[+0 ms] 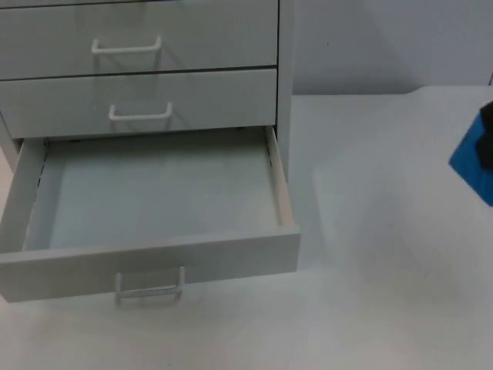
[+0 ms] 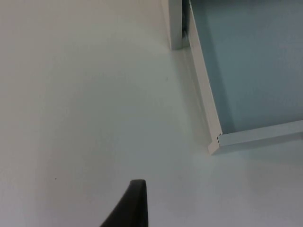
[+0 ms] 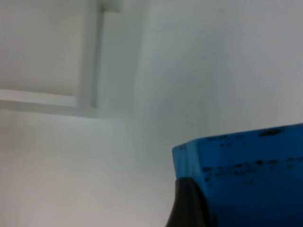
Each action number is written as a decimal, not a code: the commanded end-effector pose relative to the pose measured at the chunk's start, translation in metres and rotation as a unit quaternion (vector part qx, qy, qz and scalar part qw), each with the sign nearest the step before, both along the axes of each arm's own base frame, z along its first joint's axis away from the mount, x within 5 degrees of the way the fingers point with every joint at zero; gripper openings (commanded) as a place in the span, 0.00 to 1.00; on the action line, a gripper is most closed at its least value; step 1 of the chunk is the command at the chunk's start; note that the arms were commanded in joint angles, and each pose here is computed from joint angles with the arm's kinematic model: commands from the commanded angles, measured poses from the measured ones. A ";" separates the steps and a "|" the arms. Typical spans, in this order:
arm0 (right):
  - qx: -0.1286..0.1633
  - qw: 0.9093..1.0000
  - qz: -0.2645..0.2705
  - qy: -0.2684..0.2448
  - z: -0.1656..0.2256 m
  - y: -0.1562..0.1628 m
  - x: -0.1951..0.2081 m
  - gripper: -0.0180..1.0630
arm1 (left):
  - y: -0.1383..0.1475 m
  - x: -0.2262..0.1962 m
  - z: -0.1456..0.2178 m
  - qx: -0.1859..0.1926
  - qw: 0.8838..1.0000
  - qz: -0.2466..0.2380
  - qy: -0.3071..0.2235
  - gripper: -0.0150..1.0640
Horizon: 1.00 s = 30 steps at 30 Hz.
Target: Open the drawer with the left hand, place the block into the drawer with the right hand, then close the drawer with the left hand.
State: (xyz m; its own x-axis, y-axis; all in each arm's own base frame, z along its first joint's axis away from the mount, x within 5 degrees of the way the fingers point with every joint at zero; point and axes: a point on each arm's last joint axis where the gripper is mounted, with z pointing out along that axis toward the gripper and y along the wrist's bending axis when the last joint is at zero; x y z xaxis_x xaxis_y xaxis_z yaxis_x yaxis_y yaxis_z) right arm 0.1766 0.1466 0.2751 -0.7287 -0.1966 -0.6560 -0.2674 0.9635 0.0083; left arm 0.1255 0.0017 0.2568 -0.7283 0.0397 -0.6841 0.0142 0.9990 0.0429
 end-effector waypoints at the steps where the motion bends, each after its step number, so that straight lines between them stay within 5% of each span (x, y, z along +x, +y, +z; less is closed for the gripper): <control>1: 0.016 0.999 0.017 -0.024 0.005 0.010 -0.006 0.01 | 0.000 0.000 0.001 -0.010 1.000 0.006 -0.005 0.99; 5: 0.016 0.998 0.045 -0.036 0.003 0.027 -0.016 0.01 | -0.001 0.000 0.001 -0.013 1.000 0.006 -0.005 0.99; 14: -0.049 0.995 0.087 -0.009 -0.048 0.091 0.012 0.01 | -0.001 0.000 0.001 -0.014 1.000 0.006 -0.005 0.99; 30: -0.025 0.986 0.145 -0.075 -0.079 0.223 0.092 0.01 | -0.001 0.000 0.001 -0.014 1.000 0.006 -0.006 0.99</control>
State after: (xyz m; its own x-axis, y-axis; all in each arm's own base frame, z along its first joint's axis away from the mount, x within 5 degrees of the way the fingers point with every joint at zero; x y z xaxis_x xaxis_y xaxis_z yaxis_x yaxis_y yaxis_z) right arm 0.2645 0.3598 0.1995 -0.5496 -0.4111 -0.7273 -0.5140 0.8527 -0.0936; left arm 0.1255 0.0011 0.2568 -0.7284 0.0304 -0.6845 0.0125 0.9994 0.0311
